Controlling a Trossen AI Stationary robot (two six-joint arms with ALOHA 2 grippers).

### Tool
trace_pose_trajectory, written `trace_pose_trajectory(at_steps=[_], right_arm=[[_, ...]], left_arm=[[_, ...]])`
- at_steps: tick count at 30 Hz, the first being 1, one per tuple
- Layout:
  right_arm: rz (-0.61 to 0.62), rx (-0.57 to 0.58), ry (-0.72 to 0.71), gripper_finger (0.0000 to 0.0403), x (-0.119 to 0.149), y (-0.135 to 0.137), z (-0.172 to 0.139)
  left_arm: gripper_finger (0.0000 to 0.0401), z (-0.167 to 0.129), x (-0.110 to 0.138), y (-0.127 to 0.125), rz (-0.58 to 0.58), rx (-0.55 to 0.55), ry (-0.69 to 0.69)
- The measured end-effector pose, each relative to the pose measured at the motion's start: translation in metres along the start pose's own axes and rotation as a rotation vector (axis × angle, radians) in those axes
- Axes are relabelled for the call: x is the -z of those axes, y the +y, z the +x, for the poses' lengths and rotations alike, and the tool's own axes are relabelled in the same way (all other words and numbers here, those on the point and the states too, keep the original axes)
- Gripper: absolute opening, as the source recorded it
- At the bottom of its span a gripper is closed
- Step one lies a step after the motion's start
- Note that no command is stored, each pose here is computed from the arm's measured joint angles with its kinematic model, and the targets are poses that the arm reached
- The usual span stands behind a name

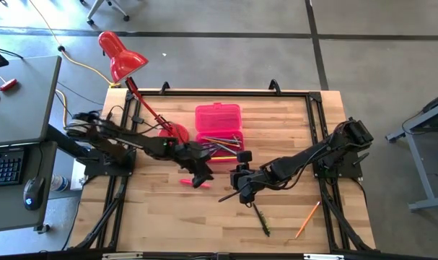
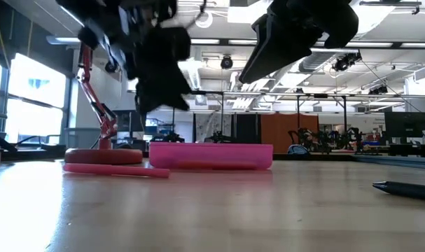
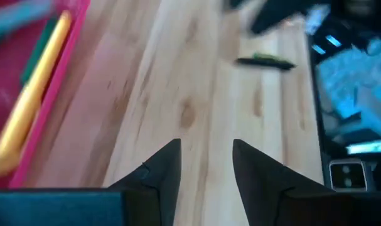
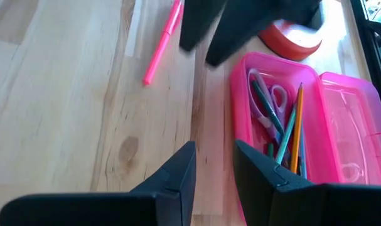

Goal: Pick & place school supplies into a supply box
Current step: Put the pink pen into the pink supply box

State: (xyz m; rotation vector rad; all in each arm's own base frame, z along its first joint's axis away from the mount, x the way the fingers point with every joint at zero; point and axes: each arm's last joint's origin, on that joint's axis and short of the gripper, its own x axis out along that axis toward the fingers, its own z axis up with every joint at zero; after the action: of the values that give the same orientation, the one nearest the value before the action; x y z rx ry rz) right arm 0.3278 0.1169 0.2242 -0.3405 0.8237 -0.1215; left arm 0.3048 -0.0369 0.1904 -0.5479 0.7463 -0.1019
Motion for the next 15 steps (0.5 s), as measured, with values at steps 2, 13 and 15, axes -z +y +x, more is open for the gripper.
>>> trace_pose_trajectory(at_steps=[2, 13, 15], right_arm=[[0.000, -0.008, 0.000, 0.0083, 0.000, 0.000, 0.000], [0.031, -0.016, 0.001, 0.0083, 0.000, 0.000, 0.000], [0.031, -0.016, 0.001, 0.0083, 0.000, 0.000, 0.000]], left_arm=[[0.0171, -0.011, 0.001, -0.013, 0.121, -0.008, -0.027], [0.0171, -0.063, 0.042, -0.067, 0.459, -0.348, -0.138], [0.0172, -0.062, 0.053, -0.069, 0.492, -0.408, -0.160]])
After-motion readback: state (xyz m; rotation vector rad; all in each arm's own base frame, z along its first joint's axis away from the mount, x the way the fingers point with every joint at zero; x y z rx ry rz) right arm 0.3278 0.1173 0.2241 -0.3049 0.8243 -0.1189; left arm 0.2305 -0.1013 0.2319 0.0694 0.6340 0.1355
